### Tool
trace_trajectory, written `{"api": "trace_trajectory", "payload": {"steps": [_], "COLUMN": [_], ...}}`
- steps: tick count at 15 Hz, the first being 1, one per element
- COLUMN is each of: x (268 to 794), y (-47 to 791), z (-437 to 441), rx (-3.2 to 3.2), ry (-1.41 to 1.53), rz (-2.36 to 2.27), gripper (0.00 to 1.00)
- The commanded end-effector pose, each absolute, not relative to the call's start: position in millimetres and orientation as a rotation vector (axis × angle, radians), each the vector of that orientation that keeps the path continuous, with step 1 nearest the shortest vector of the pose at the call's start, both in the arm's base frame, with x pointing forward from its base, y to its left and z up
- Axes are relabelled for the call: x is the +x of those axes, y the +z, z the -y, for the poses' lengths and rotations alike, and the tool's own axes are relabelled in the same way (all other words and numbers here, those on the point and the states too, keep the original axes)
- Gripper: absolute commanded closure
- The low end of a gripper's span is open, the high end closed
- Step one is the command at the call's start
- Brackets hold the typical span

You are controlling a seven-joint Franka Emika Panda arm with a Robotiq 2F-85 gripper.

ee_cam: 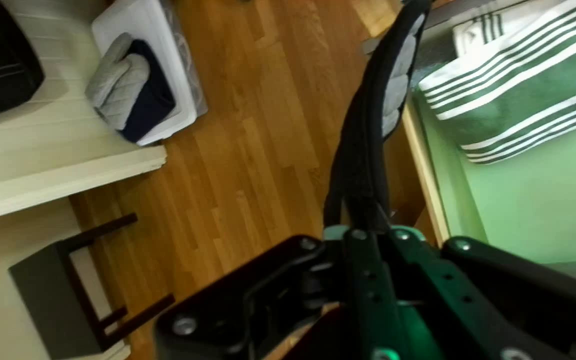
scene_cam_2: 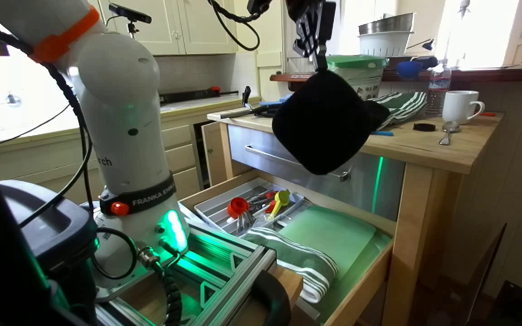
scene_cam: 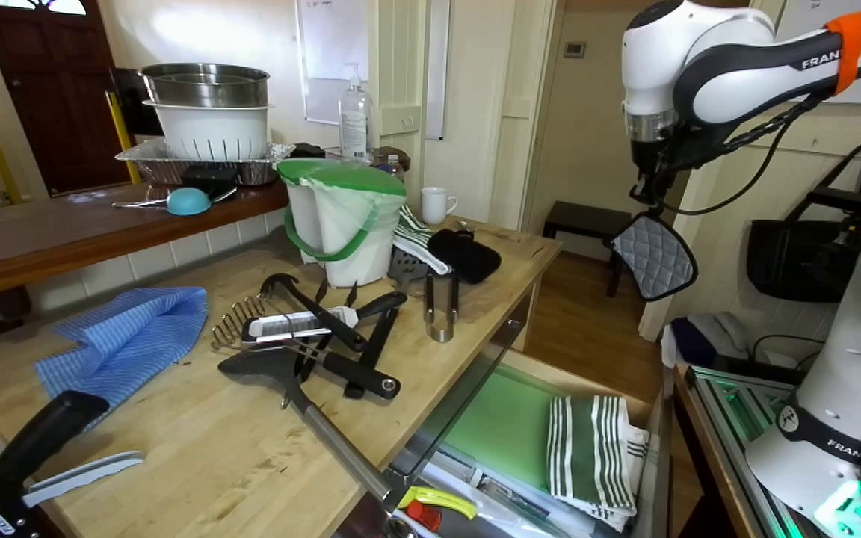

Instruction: Put the mat in the open drawer

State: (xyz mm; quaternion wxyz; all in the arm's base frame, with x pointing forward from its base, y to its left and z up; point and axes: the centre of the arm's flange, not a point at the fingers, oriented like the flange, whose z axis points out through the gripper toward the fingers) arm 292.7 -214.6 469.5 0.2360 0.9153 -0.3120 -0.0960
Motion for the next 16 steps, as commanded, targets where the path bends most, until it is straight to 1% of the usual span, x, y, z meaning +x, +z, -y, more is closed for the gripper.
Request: {"api": "trace_trajectory", "payload": {"steps": [1, 6, 8, 16], "x": [293, 296, 295, 234], "y": [457, 439, 428, 344], "z": [218, 223, 223, 186], "rx": [2.543, 2.583, 2.48, 2.268], "ry": [-0.272, -0.298, -0.28, -0.338], "rz": [0.9, 0.95, 0.995, 1.099], "gripper": [0.99, 0.99, 1.0, 1.0]}}
